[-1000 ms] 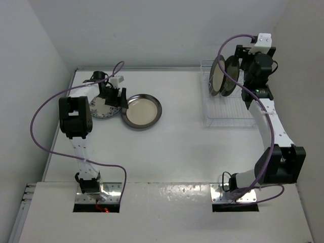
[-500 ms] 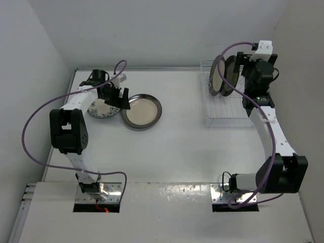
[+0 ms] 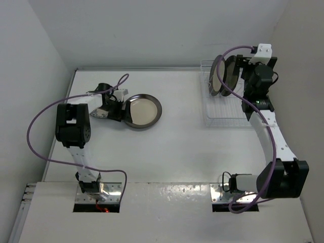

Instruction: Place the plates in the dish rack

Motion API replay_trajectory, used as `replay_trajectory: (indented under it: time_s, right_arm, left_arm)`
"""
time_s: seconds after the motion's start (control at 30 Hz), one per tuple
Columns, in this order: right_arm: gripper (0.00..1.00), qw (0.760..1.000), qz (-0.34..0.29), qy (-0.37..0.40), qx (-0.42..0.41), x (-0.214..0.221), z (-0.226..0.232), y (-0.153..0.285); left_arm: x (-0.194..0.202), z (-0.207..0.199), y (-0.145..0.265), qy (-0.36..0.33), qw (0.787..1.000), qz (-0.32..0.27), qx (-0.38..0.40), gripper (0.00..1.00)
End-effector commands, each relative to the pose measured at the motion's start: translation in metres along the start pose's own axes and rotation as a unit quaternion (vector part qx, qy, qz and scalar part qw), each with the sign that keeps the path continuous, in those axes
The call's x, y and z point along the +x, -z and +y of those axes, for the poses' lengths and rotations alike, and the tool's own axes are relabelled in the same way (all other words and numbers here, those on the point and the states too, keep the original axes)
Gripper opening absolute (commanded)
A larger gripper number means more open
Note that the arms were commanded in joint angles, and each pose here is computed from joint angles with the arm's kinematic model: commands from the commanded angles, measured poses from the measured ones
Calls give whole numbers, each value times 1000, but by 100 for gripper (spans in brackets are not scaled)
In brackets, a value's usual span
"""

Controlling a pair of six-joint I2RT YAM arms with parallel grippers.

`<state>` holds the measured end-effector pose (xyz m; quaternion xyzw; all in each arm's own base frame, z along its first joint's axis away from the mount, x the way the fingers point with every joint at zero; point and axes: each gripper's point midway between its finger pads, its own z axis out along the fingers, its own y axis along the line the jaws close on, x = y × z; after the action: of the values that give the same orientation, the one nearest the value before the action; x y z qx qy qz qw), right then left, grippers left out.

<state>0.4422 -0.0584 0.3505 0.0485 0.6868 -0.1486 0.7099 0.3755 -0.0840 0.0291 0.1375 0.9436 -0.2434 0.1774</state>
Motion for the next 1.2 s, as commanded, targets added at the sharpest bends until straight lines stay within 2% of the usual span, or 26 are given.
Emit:
replay_trajectory:
  time_s: [0.0, 0.13, 0.2, 0.23, 0.37, 0.4, 0.43, 0.53, 0.57, 0.63, 0.67, 0.7, 0.73, 0.77, 0.8, 0.83, 0.9, 0.93, 0.97, 1.03, 1.07, 1.13, 1.17]
  right_arm:
    - [90, 999, -48, -2, 14, -30, -8, 10]
    - [90, 999, -50, -1, 19, -31, -11, 15]
    - [90, 998, -54, -3, 21, -33, -13, 17]
    - [90, 998, -52, -2, 19, -31, -12, 18]
    - [90, 998, -59, -6, 21, -37, -15, 24]
    - [90, 998, -57, -5, 21, -34, -15, 25]
    - [90, 998, -59, -6, 23, -34, -16, 27]
    - [90, 998, -57, -12, 11, -32, -6, 34]
    - [90, 999, -51, -10, -3, -27, 2, 34]
    - [90, 997, -28, 2, -68, -19, 24, 38]
    - [90, 995, -19, 12, -100, -15, 34, 40]
    - [90, 987, -19, 18, -158, -16, 53, 45]
    - [90, 968, 14, 20, -250, -5, 83, 60]
    - [92, 957, 16, 20, -290, -10, 97, 62]
    - [92, 944, 29, 14, -327, -12, 109, 65]
    - [92, 905, 70, -3, -421, 3, 137, 93]
    - [91, 873, 89, -11, -479, 2, 167, 101]
    - [91, 863, 110, -13, -492, 12, 172, 107]
    - [89, 856, 128, -14, -500, 27, 180, 108]
    - [89, 849, 113, -12, -517, 30, 197, 112]
    - [89, 843, 123, -12, -524, 45, 205, 115]
    - [89, 840, 105, -6, -533, 51, 218, 117]
    - [89, 840, 123, -11, -528, 67, 222, 114]
  left_arm:
    - [-26, 10, -13, 5, 999, -31, -12, 89]
    - [-39, 20, -36, 18, 999, -28, -9, 88]
    - [-42, 17, -43, 15, 1000, -26, 3, 77]
    - [-40, 10, -48, 13, 1000, -21, 16, 62]
    - [-38, 4, -58, 4, 1000, -12, 25, 37]
    - [-34, 6, -61, 7, 1000, -7, 26, 15]
    - [-36, 7, -64, 12, 1000, -7, 26, 0]
    - [-46, -3, -60, 7, 998, -17, 52, 0]
    - [-61, -14, -51, -4, 997, -35, 75, 0]
    - [-76, -29, -34, -30, 994, -52, 96, 0]
    - [-101, -39, -11, -62, 990, -85, 97, 0]
    - [-114, -45, 2, -83, 987, -102, 93, 0]
    - [-125, -59, 14, -112, 982, -116, 97, 0]
    - [-132, -70, 26, -150, 976, -123, 96, 0]
    - [-152, -88, 55, -191, 963, -158, 105, 0]
    - [-157, -104, 65, -220, 954, -167, 115, 0]
    - [-160, -131, 86, -279, 933, -183, 131, 0]
    - [-165, -150, 103, -309, 919, -202, 141, 0]
    - [-158, -153, 106, -320, 915, -195, 147, 0]
    - [-158, -174, 119, -332, 903, -200, 183, 0]
    - [-154, -179, 121, -327, 904, -194, 196, 0]
    - [-150, -186, 125, -330, 898, -193, 217, 0]
    - [-147, -188, 126, -326, 899, -189, 224, 0]
